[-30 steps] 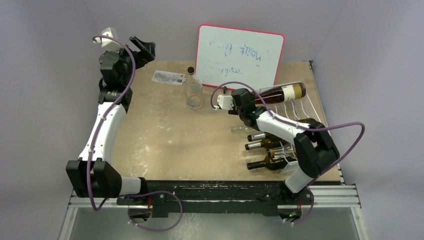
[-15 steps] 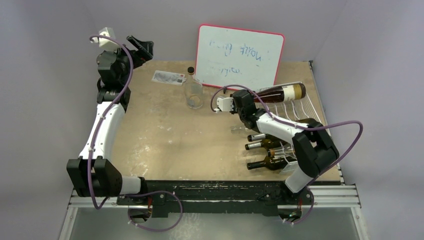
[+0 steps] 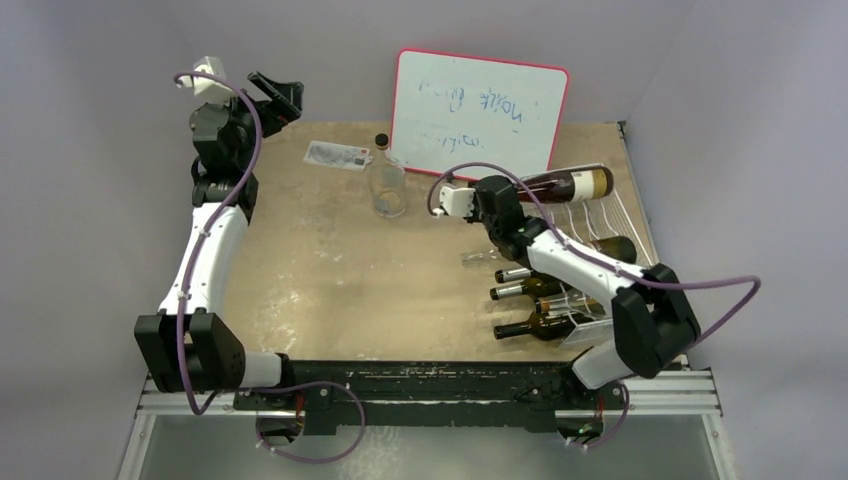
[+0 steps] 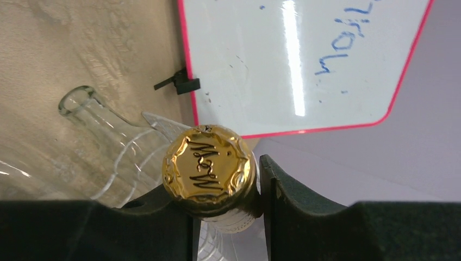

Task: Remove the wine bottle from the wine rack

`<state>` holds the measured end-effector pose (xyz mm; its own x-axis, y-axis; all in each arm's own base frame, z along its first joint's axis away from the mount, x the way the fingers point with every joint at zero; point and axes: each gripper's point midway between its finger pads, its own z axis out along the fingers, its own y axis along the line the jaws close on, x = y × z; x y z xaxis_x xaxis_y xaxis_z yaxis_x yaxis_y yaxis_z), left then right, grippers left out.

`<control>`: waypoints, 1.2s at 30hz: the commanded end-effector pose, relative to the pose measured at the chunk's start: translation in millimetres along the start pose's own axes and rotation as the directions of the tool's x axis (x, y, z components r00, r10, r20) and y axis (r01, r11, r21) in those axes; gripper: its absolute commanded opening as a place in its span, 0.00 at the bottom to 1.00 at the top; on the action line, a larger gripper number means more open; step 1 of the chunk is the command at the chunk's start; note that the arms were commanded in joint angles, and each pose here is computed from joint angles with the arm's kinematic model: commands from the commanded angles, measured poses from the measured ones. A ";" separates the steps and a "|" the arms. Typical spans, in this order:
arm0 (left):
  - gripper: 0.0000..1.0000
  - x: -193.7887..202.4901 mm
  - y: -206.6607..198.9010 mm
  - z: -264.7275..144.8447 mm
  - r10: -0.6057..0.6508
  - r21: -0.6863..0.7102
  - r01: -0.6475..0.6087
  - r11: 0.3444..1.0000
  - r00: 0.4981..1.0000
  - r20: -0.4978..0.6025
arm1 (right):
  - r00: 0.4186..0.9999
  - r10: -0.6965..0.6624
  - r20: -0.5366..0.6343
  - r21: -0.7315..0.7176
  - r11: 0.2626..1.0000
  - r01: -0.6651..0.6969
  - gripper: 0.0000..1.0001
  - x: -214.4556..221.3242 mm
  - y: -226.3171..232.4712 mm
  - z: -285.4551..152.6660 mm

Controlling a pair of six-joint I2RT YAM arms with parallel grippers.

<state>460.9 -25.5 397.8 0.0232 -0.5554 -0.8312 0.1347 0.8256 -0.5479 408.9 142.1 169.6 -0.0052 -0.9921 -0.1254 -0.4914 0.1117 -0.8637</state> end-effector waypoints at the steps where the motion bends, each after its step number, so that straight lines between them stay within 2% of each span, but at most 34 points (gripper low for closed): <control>1: 0.95 -14.8 -8.2 0.9 -0.004 0.048 0.002 0.999 0.999 0.050 | 0.971 0.235 0.035 0.165 0.957 -0.237 0.00 4.1 -55.1 -35.9; 9: 0.94 -10.0 -4.9 3.3 -0.008 0.044 0.006 0.999 0.999 0.043 | 0.935 0.342 0.093 0.247 0.902 -0.355 0.00 8.3 -77.9 -66.6; 16: 0.94 -7.4 -3.1 4.5 -0.010 0.042 0.009 0.999 0.999 0.039 | 0.892 0.415 0.180 0.340 0.824 -0.453 0.00 15.3 -103.3 -97.7; 23: 0.94 -6.4 -2.4 4.7 -0.014 0.041 0.012 0.999 0.999 0.038 | 0.826 0.513 0.235 0.392 0.727 -0.563 0.00 24.1 -121.9 -119.0; 25: 0.94 -6.9 -2.1 4.7 -0.012 0.039 0.011 0.999 0.999 0.040 | 0.797 0.538 0.276 0.426 0.675 -0.603 0.00 25.1 -142.5 -133.0; 31: 0.94 -6.8 -2.1 4.7 -0.012 0.039 0.011 0.999 0.999 0.040 | 0.770 0.549 0.327 0.467 0.614 -0.636 0.00 28.5 -172.2 -161.8; 36: 0.93 -6.6 -2.2 5.0 -0.012 0.040 0.010 0.999 0.999 0.040 | 0.774 0.528 0.348 0.510 0.586 -0.630 0.00 29.7 -190.8 -185.6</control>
<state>466.7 -25.2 389.3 0.0155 -0.5645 -0.8253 0.1390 0.8186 -0.5573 359.5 90.9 304.1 -0.1456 -0.7977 -0.5853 -0.0910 0.5999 -0.7949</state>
